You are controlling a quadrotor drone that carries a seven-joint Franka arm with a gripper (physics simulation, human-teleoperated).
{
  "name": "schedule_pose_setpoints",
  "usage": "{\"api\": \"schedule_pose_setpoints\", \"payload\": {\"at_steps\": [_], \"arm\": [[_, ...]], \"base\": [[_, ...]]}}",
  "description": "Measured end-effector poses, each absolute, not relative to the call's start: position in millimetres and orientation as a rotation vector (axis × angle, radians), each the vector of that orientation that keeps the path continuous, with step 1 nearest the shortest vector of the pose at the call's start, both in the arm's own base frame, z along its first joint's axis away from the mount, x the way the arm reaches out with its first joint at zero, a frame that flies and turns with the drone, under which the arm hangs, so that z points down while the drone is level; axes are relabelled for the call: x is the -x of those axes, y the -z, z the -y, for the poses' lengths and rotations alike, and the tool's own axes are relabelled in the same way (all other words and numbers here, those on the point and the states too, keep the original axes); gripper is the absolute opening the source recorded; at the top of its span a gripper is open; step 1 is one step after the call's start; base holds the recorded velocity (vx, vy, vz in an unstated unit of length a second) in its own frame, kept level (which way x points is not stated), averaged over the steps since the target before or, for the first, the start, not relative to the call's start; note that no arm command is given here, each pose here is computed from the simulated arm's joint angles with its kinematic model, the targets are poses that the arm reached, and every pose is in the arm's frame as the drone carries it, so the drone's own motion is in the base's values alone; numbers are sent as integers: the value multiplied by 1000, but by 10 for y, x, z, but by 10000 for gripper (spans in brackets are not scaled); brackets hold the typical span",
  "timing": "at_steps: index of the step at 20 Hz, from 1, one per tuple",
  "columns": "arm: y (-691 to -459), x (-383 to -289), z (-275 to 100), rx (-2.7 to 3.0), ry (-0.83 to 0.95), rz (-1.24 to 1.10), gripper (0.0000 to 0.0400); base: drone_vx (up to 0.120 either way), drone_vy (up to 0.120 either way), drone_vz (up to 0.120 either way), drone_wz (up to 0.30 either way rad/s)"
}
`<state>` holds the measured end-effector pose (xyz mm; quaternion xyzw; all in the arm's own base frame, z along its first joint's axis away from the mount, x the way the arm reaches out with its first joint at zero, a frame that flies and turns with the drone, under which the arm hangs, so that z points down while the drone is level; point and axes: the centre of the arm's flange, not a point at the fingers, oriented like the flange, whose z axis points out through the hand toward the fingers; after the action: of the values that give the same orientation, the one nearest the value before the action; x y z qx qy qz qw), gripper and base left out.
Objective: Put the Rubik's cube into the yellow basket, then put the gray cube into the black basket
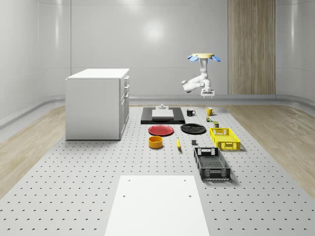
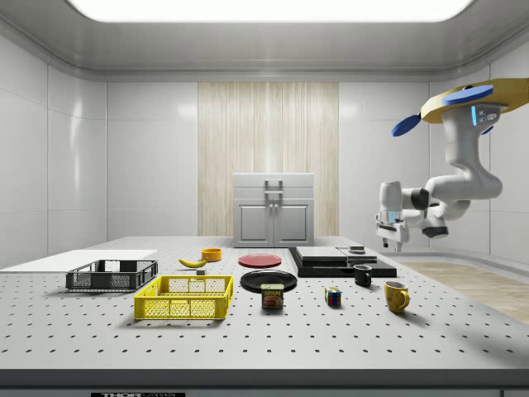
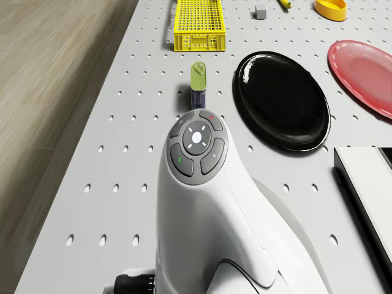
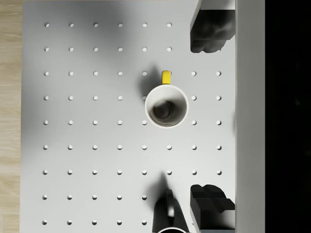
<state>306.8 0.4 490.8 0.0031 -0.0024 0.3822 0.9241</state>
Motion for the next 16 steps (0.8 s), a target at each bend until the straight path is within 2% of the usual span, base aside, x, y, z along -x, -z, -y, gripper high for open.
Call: {"api": "schedule_pose_setpoints", "payload": {"at_steps": [6,9,16], "arm": [[-4908,-3068,0,-3,-784,3,400],[-4908,-3068,1,-2,-784,3,400],[-4908,-3068,1,-1,-784,2,400]], "base": [[120,0,-120,0],[120,-120,-120,0],[120,0,-120,0]]}}
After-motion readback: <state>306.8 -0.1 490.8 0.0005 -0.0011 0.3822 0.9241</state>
